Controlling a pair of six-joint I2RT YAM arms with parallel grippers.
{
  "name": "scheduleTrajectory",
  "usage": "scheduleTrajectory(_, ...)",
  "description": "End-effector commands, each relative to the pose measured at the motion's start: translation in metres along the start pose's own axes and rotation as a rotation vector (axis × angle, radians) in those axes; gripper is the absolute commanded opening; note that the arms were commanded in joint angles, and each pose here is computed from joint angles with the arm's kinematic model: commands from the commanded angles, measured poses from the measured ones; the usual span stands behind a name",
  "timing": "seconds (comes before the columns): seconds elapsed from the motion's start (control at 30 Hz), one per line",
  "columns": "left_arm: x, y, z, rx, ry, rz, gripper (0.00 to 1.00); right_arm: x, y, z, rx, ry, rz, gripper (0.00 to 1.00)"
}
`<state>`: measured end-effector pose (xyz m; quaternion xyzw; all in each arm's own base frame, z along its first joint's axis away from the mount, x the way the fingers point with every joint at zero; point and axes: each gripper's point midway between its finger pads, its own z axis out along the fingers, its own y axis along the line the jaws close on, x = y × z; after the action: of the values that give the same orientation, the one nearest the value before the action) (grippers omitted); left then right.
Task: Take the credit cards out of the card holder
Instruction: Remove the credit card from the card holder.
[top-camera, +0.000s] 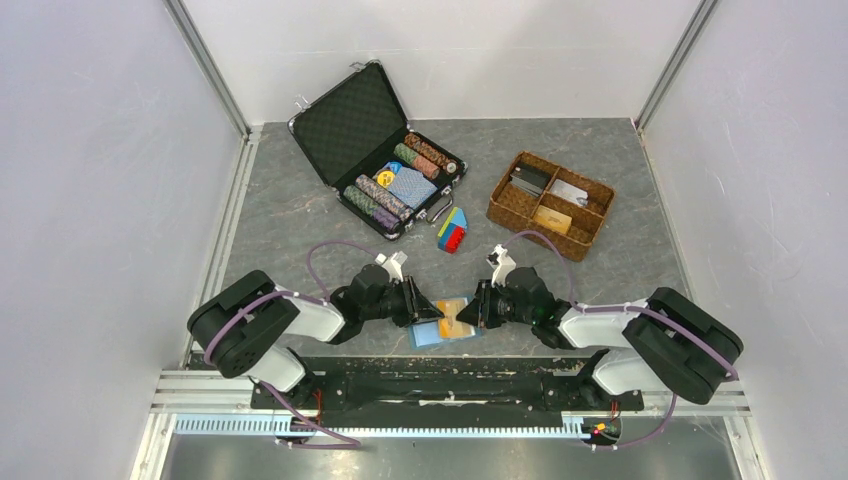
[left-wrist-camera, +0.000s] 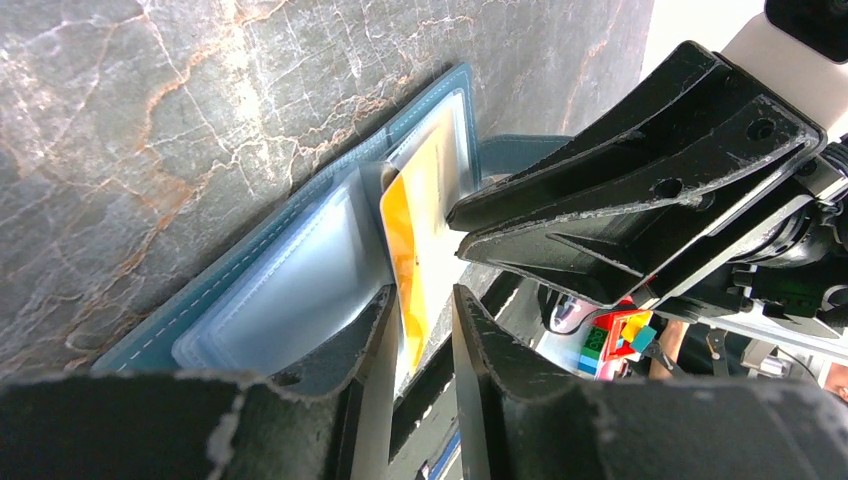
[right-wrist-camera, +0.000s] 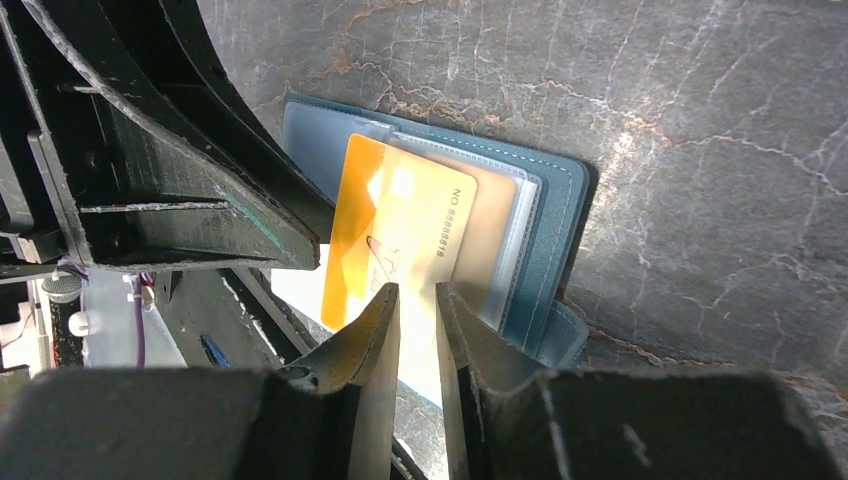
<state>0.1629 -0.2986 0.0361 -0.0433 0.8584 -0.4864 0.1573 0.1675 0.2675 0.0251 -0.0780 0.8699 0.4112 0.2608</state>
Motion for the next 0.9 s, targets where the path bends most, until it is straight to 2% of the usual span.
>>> scheduleTrajectory(0.0,-0.005,-0.021,0.005,0.076,-0.002,0.065,0.33,0.003,-0.004,0.002,0.01,0.003,0.008,0.22)
scheduleTrajectory(0.27,-0.002,-0.023,0.01,0.102,0.014,0.047,0.33,0.007,-0.007,0.002,0.013,0.008,0.017,0.22)
scheduleTrajectory(0.4,-0.003,-0.024,0.008,0.104,0.006,0.046,0.25,0.008,-0.008,0.001,0.012,0.006,0.016,0.22)
scheduleTrajectory(0.6,-0.004,-0.019,0.004,0.07,-0.009,0.042,0.04,0.009,-0.01,0.0,0.022,0.01,0.02,0.22)
scheduleTrajectory(0.87,-0.009,-0.005,-0.006,-0.024,-0.048,0.023,0.02,0.008,-0.013,-0.001,0.04,0.005,0.01,0.22)
